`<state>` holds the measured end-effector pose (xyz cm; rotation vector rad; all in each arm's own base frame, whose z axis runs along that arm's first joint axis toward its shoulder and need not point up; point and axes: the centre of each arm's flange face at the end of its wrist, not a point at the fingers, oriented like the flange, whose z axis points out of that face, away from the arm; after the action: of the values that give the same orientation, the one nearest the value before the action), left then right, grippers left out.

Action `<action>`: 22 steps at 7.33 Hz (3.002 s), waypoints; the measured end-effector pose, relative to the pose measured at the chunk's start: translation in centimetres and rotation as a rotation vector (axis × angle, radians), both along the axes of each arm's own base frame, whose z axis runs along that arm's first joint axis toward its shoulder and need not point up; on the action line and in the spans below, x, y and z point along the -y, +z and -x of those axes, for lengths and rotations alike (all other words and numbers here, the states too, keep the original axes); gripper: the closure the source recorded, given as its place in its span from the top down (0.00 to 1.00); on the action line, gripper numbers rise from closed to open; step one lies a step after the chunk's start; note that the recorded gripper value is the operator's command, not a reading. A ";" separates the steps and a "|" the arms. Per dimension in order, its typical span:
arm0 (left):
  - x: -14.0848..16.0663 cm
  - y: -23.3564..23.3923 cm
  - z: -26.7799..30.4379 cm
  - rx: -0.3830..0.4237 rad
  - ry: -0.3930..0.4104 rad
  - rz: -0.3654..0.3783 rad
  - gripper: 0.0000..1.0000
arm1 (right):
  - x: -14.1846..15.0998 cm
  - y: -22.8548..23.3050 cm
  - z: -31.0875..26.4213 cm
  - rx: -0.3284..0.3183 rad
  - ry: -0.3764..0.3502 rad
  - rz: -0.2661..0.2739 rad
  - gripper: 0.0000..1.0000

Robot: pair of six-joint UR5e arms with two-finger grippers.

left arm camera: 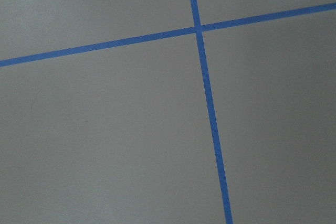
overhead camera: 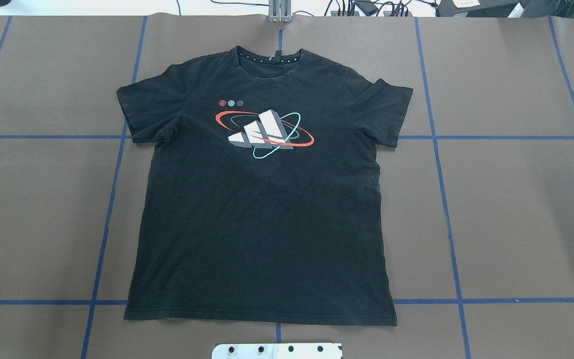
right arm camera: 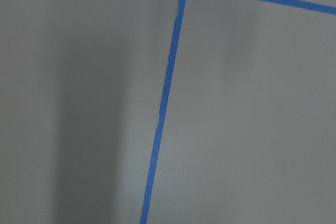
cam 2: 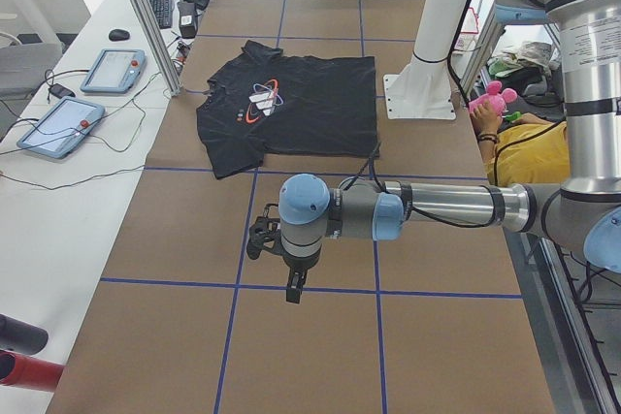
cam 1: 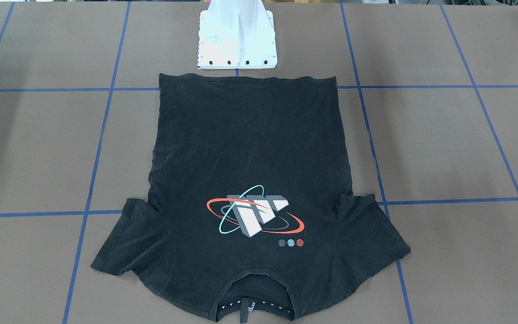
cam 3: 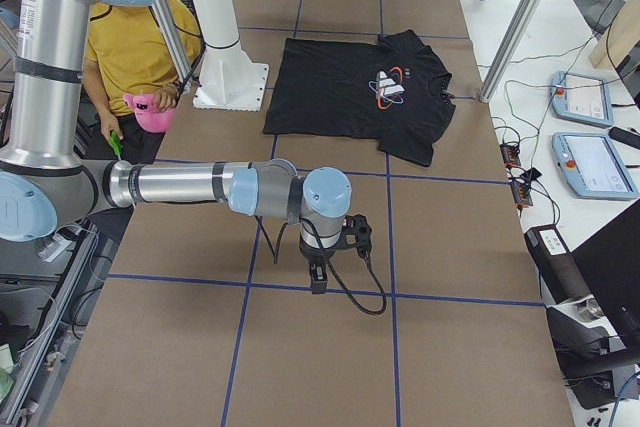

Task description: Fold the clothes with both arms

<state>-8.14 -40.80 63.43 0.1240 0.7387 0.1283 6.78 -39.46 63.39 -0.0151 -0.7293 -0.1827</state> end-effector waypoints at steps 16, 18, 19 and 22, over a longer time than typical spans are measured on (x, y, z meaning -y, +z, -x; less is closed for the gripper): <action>9.0 -17.1 -3.5 -0.037 -0.004 -0.637 1.00 | 6.2 -7.9 0.5 0.077 0.052 -0.324 1.00; 10.7 -18.4 -7.3 -0.102 -0.007 -0.658 1.00 | 9.8 -11.7 3.6 0.113 0.098 -0.289 1.00; 10.9 -19.0 -10.1 -0.140 0.019 -0.682 1.00 | 12.0 -14.2 6.4 0.134 0.128 -0.253 1.00; 11.8 -22.5 -17.7 -0.270 0.019 -0.622 1.00 | 20.2 -19.7 16.5 0.194 0.189 -0.185 1.00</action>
<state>9.56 -52.63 40.90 0.7387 0.9505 0.3626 -9.68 -59.62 43.70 0.2500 -0.9000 -0.0708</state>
